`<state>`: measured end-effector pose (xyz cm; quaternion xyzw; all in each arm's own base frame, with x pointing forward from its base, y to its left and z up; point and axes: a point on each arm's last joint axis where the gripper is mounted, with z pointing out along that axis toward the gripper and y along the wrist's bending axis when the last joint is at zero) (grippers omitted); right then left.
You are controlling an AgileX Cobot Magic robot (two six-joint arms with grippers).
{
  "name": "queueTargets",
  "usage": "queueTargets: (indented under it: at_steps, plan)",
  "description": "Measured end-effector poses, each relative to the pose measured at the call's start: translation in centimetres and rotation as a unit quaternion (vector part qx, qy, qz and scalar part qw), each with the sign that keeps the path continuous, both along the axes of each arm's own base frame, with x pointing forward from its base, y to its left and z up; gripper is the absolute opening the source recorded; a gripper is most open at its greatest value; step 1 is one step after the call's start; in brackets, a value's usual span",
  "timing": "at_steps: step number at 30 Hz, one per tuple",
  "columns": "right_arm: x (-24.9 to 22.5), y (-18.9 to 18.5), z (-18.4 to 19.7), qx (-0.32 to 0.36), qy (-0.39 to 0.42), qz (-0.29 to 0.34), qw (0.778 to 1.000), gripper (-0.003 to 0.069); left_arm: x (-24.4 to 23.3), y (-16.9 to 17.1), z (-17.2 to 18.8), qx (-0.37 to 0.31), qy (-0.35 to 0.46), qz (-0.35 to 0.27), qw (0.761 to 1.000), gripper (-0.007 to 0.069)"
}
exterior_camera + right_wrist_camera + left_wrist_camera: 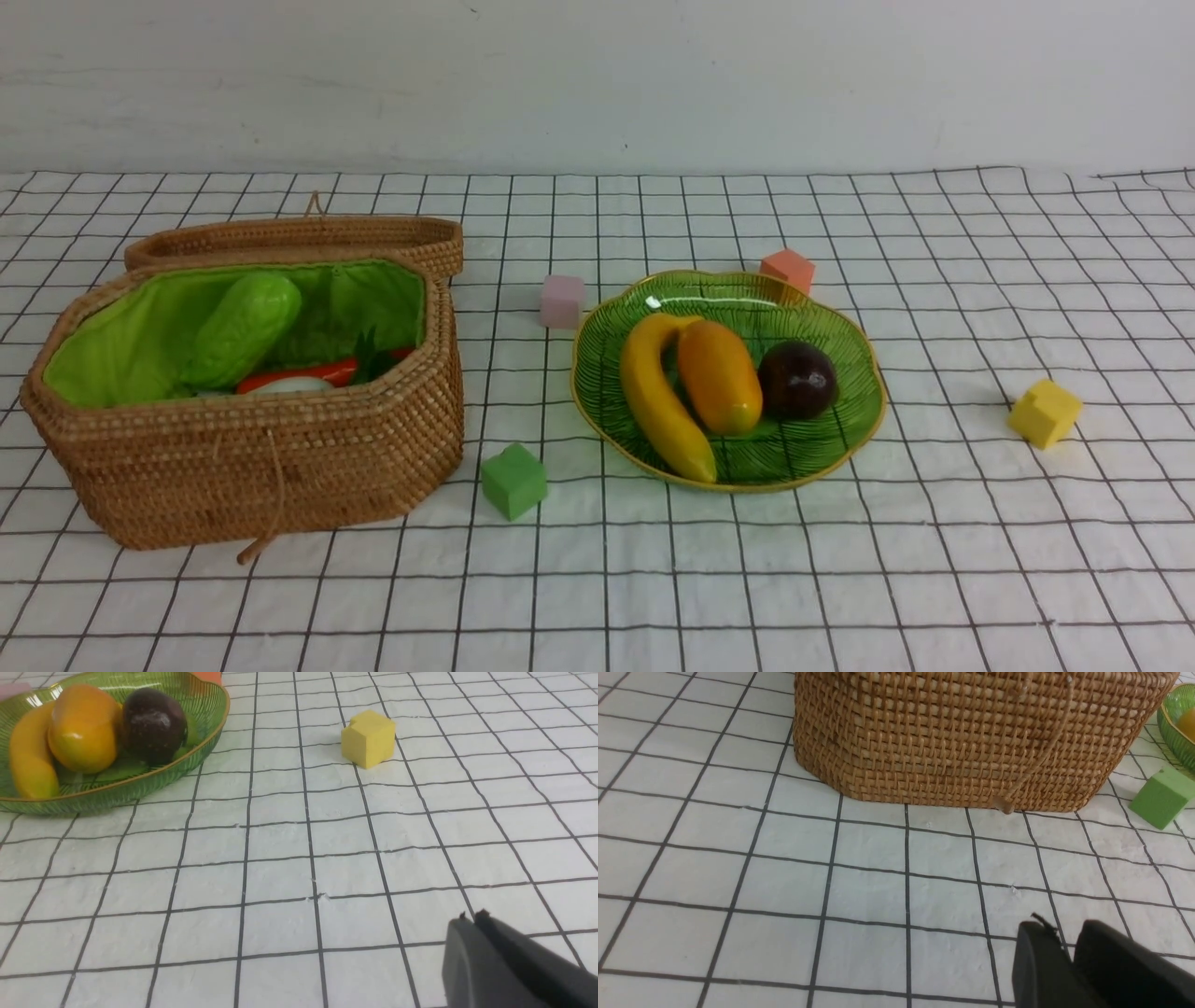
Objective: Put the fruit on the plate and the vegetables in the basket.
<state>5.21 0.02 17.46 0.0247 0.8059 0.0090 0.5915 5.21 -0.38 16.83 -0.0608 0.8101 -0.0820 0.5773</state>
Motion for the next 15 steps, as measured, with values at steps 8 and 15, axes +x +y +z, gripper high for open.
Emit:
queueTargets:
  at_steps: [8, 15]
  plan:
    - [0.01, 0.00, -0.01, 0.000, -0.001, 0.000, 1.000, 0.0018, 0.00, 0.00, 0.01, 0.000, 0.000, 0.000, 1.000, 0.0125]
    - [0.01, 0.00, -0.01, 0.000, -0.001, 0.000, 1.000, 0.0022, 0.00, 0.00, 0.01, 0.000, 0.000, 0.000, 1.000, 0.0134]
